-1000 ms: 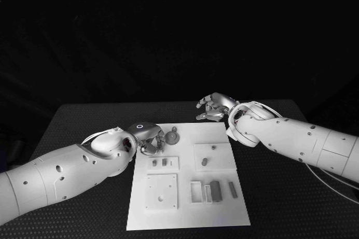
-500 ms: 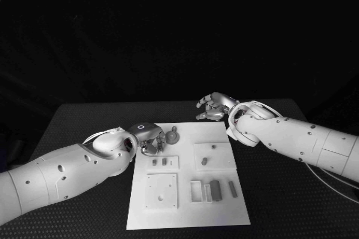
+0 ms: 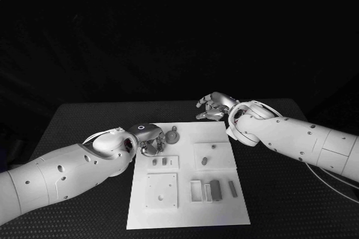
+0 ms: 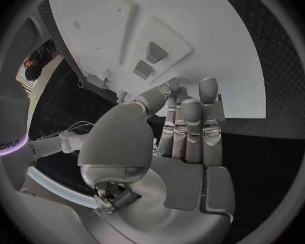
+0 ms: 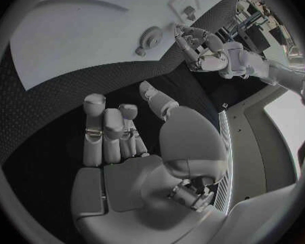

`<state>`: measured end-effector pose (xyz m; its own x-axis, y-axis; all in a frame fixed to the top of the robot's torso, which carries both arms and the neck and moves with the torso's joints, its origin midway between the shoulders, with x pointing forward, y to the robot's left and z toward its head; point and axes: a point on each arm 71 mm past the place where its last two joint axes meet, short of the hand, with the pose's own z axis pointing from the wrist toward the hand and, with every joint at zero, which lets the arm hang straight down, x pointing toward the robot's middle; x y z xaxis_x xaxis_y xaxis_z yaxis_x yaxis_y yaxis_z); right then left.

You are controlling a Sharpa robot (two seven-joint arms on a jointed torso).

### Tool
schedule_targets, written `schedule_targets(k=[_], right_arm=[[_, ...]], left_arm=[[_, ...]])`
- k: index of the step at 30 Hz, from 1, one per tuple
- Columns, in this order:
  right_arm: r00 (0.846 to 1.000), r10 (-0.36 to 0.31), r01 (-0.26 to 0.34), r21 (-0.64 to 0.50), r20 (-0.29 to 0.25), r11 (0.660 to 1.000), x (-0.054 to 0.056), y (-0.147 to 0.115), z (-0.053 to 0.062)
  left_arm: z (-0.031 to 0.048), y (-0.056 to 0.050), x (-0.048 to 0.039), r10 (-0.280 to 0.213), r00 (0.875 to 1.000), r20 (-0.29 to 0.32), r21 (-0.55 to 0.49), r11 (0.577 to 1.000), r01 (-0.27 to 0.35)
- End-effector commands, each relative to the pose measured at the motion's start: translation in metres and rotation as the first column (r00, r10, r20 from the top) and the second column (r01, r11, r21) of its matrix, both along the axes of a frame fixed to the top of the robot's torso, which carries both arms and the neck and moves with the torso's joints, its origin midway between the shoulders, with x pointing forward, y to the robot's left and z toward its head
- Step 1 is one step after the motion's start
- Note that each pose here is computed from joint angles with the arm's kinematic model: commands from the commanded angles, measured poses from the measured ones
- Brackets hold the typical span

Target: Assemble the parts on the task board

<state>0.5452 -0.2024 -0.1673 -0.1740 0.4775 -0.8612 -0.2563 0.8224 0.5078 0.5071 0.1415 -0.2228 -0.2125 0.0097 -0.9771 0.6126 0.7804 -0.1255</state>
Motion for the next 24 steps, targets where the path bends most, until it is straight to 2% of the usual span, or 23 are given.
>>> schedule_targets(k=[1, 16, 24], right_arm=[[1.000, 0.011, -0.011, -0.004, -0.003, 1.000, -0.0005, 0.0006, -0.0004], [1.000, 0.012, -0.012, -0.004, -0.003, 1.000, -0.0005, 0.0008, -0.0004], [1.000, 0.012, -0.012, -0.004, -0.003, 1.000, -0.0005, 0.0008, -0.0004]], left_arm=[[-0.0035, -0.0001, -0.0015, -0.008, 1.000, -0.022, 0.038, 0.999, 0.009], [-0.0039, -0.0015, -0.0020, -0.012, 1.000, -0.022, 0.038, 0.999, 0.013], [-0.0049, -0.0059, -0.0014, -0.019, 1.000, -0.021, 0.036, 0.999, 0.020]])
